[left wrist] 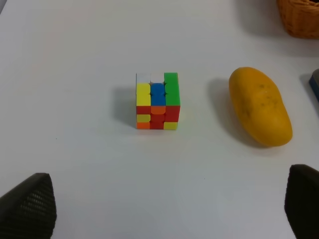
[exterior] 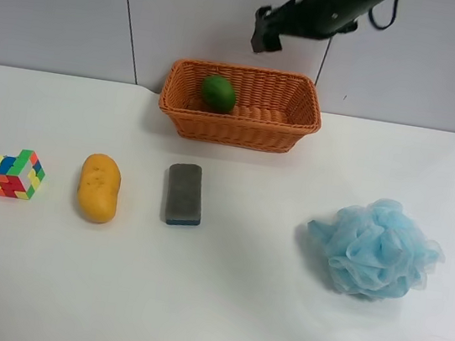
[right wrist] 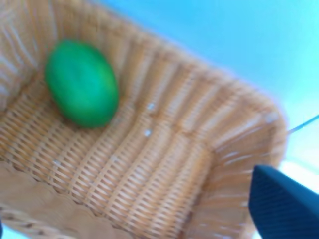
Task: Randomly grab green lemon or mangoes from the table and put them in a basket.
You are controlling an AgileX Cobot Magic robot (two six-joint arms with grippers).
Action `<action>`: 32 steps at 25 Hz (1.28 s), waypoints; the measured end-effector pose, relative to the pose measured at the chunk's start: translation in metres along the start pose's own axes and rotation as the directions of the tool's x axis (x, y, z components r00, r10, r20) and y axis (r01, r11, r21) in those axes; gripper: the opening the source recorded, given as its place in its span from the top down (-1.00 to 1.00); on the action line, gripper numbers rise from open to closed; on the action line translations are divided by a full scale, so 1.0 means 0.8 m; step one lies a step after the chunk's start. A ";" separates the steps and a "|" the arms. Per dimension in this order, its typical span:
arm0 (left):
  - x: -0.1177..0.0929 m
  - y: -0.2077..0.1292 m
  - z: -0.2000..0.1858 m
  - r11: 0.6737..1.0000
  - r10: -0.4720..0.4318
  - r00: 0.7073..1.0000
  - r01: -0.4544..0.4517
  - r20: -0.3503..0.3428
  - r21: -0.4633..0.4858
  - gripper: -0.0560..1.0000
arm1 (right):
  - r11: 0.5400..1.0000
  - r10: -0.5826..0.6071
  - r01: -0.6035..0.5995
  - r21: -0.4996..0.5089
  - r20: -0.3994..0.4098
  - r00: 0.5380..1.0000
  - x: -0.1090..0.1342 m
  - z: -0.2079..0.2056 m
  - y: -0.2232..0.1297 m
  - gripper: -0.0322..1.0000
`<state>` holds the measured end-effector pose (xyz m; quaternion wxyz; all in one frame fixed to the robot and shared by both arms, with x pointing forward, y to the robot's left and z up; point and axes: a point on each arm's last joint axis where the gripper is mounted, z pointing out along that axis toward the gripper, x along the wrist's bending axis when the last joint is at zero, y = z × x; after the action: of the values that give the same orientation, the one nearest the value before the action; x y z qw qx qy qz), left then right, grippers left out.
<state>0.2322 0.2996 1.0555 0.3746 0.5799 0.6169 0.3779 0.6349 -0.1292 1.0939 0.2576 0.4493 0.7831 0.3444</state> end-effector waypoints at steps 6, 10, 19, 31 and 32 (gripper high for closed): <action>0.000 0.000 0.000 1.000 0.000 1.000 0.000 0.000 0.000 -0.80 | 0.997 -0.046 0.048 -0.061 0.041 0.998 -0.006 -0.119 0.027 -0.95; 0.000 0.000 0.000 1.000 0.000 1.000 0.000 0.000 0.000 -0.80 | 0.994 -0.105 0.105 0.009 0.105 0.989 -0.014 -0.168 0.021 -0.95; 0.000 0.000 0.000 1.000 0.000 1.000 0.000 0.000 0.000 -0.80 | 0.994 -0.001 -0.028 0.107 0.268 0.963 -0.083 -0.247 -0.008 -0.95; 0.000 0.000 0.000 1.000 0.000 1.000 0.000 0.000 0.000 -0.80 | 0.996 0.072 -0.088 0.031 0.330 0.941 -0.075 -0.312 -0.144 -0.95; 0.000 0.000 0.000 1.000 0.000 1.000 0.000 0.000 0.000 -0.80 | 0.997 0.072 -0.077 0.002 0.339 0.938 -0.067 -0.320 -0.156 -0.95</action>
<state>0.2322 0.2996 1.0555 0.3746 0.5799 0.6169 0.3779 0.4116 -0.3003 1.1643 0.3716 0.5331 0.7122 0.2656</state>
